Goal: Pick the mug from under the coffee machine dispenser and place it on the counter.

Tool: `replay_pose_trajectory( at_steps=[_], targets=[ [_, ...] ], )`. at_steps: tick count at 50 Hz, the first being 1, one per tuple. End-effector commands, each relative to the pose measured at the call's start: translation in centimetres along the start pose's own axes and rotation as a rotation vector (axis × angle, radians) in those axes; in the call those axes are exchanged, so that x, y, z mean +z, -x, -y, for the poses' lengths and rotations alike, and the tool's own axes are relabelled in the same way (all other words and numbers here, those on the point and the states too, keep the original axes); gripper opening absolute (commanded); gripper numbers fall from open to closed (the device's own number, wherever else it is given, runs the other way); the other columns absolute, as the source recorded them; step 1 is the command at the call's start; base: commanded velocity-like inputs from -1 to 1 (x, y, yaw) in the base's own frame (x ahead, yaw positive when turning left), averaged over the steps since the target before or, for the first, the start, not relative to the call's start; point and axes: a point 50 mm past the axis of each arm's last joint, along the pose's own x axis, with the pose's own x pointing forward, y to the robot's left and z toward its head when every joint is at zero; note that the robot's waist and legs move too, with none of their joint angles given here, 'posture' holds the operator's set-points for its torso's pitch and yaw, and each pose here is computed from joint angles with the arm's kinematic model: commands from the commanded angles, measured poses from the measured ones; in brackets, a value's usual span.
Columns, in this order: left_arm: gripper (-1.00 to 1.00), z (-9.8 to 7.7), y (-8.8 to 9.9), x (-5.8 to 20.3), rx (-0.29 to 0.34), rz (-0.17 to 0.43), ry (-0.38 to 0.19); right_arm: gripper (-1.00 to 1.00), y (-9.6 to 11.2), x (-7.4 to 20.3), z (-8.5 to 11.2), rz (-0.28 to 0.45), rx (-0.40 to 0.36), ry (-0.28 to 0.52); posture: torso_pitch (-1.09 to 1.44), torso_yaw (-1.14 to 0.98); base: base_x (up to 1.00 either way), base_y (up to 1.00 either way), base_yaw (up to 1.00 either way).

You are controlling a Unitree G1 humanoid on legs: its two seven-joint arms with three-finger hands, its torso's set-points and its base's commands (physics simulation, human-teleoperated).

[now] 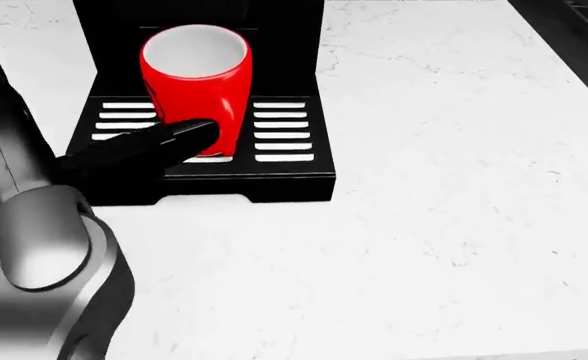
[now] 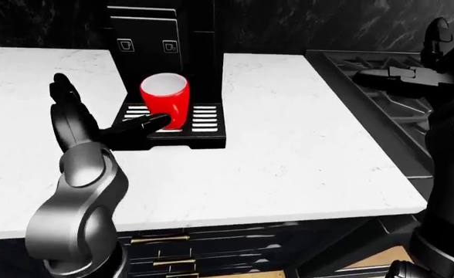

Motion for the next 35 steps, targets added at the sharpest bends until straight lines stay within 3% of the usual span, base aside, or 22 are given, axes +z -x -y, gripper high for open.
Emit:
replay_pose_trajectory(
  at_steps=[1,18,35],
  targets=[
    [1.0,0.6,0.2,1.1,-0.015,0.065,0.053,1.0,0.0,2.0,0.3,0.091,-0.008,0.007,0.0,0.0,0.0,0.0,0.0],
    [1.0,2.6,-0.3,0.4,-0.023,0.052,0.052,1.0,0.0,2.0,0.5,0.092,-0.012,0.008,0.0,0.0,0.0,0.0,0.0],
    [1.0,3.8,1.2,0.4,-0.086,0.037,0.059,1.0,0.1,2.0,0.6,0.089,-0.015,0.008,0.0,0.0,0.0,0.0,0.0]
  ],
)
